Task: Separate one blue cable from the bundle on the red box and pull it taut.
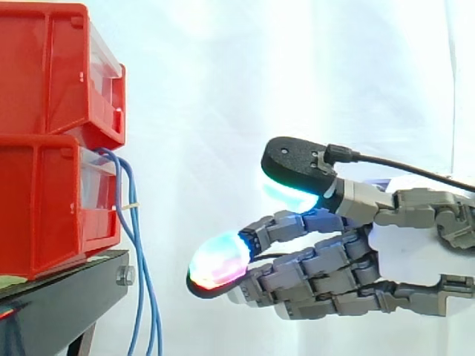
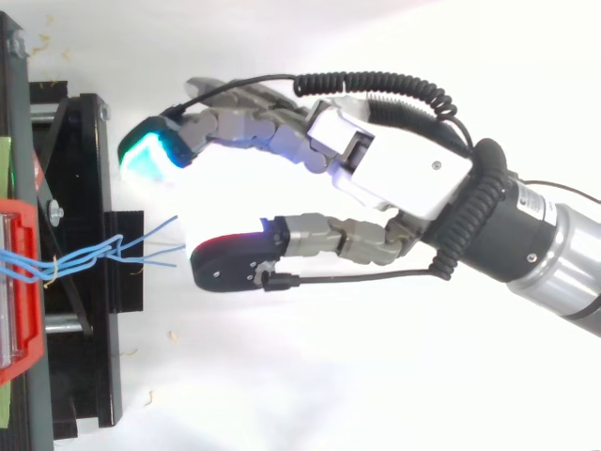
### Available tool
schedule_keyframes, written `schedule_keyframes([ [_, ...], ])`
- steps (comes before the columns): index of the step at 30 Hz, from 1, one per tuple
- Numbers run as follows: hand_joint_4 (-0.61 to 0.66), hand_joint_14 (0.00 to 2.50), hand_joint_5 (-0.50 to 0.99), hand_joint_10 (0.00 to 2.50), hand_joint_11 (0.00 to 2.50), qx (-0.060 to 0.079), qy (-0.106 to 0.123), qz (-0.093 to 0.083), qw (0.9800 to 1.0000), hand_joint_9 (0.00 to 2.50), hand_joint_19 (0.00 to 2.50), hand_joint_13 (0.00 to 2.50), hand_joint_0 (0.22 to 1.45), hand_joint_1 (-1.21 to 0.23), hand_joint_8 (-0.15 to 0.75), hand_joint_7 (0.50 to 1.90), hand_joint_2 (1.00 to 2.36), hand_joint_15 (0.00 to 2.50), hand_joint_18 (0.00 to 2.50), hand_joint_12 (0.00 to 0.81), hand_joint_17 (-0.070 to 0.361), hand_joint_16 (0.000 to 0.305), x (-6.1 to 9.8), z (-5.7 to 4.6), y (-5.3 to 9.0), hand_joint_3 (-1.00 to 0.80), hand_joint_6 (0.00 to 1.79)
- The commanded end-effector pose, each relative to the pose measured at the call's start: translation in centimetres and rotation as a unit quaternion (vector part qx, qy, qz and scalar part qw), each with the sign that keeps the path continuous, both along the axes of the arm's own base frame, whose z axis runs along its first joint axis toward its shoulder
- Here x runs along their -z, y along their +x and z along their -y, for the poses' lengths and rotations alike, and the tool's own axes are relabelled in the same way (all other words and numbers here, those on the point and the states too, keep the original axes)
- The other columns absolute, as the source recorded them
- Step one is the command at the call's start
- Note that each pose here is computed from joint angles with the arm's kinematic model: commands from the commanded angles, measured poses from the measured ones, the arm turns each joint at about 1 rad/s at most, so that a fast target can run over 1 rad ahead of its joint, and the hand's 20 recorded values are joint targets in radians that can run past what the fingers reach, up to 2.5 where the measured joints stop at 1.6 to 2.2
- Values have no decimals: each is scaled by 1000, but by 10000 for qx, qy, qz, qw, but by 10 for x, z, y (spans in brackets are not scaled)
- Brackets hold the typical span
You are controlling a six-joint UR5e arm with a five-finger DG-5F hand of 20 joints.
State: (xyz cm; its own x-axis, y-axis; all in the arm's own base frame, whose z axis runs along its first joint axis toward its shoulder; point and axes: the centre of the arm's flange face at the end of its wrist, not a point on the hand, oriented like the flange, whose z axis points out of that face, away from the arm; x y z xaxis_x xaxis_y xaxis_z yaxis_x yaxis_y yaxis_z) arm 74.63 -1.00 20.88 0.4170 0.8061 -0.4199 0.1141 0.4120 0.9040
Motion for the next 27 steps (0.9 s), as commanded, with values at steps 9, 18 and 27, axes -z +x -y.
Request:
schedule_keyframes([
  [9, 219, 0, -207, 2, 94, -296, 364, 128, 9988, 413, 93, 184, 499, -423, 250, 722, 1002, 22, 0, 346, 100, 44, 44, 6, 34, -480, 502],
  [18, 221, 1, -206, 3, 94, -292, 219, 33, 9993, 413, 94, 186, 500, -422, 249, 723, 1002, 23, 0, 346, 100, 44, 53, 11, 45, -480, 502],
  [27, 227, 0, -203, 2, 97, -443, 127, 297, 9985, 421, 99, 192, 501, -423, 251, 732, 1002, 27, 0, 346, 99, 44, 67, 0, 61, -479, 502],
])
